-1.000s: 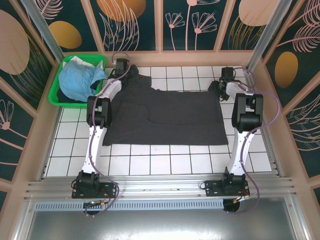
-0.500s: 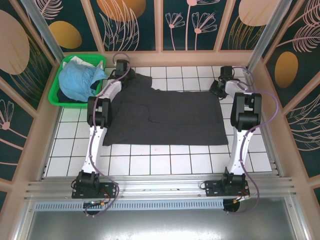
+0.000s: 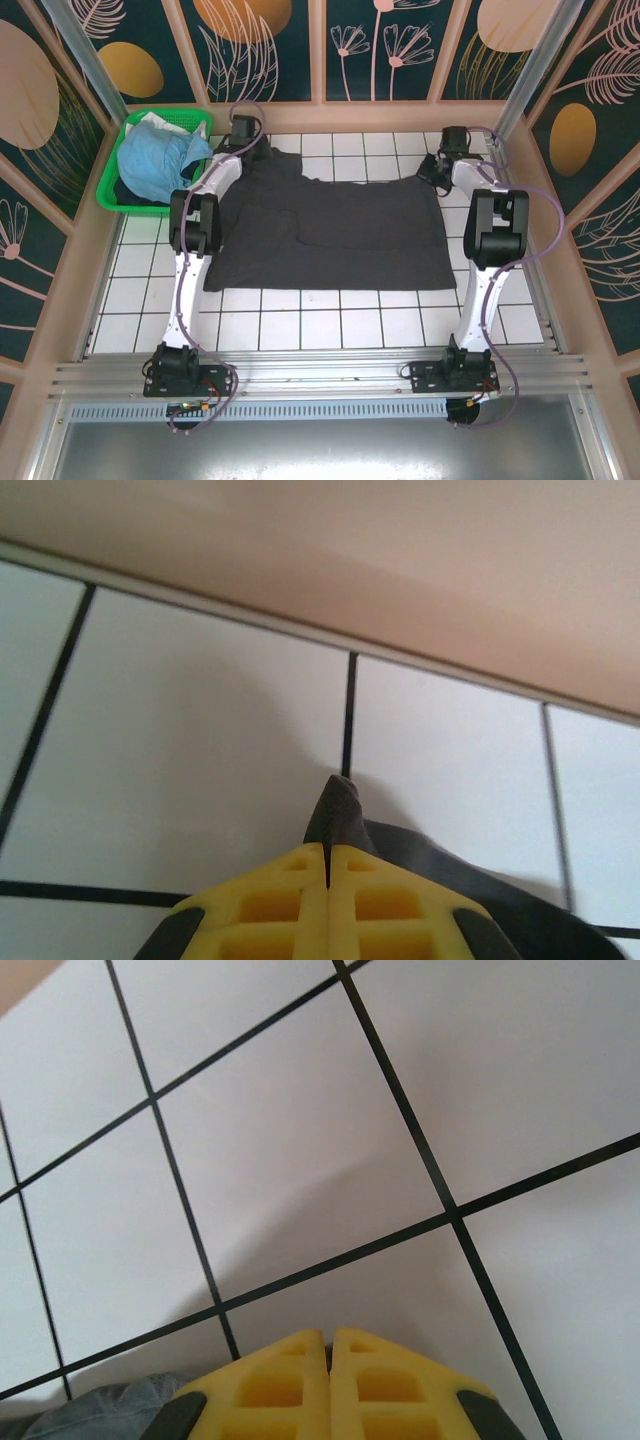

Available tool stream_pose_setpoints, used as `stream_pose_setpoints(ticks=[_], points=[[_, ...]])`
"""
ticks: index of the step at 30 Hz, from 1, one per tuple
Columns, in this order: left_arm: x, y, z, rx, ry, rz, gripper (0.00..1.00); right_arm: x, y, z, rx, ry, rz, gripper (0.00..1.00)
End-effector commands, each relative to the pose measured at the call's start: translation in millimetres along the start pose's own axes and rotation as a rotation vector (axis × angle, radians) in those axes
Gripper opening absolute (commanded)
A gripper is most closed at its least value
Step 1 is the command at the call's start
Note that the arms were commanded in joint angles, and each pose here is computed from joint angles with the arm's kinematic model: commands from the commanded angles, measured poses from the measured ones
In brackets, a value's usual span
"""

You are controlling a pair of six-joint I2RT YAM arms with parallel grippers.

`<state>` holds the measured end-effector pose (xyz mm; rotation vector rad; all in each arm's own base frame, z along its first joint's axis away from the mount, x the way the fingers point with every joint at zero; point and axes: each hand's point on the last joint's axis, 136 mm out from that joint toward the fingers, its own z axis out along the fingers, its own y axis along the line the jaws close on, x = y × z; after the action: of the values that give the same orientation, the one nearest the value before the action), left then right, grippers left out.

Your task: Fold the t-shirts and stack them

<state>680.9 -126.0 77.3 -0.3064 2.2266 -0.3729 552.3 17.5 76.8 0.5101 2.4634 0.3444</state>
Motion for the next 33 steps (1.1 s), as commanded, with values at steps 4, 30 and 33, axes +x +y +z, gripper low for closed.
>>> stream_pose_setpoints(ticks=[4, 30, 33], points=[[-86, -48, -97, 0.125, -0.238, -0.001, 0.00, -12, 4, -33, -0.028, -0.081, -0.008, 0.00], [24, 6, -264, 0.137, -0.279, -0.026, 0.00, 49, -54, -72, -0.171, -0.092, 0.114, 0.00], [45, 18, -274, 0.130, -0.276, -0.053, 0.00, 55, -60, -69, -0.170, -0.081, 0.129, 0.00]])
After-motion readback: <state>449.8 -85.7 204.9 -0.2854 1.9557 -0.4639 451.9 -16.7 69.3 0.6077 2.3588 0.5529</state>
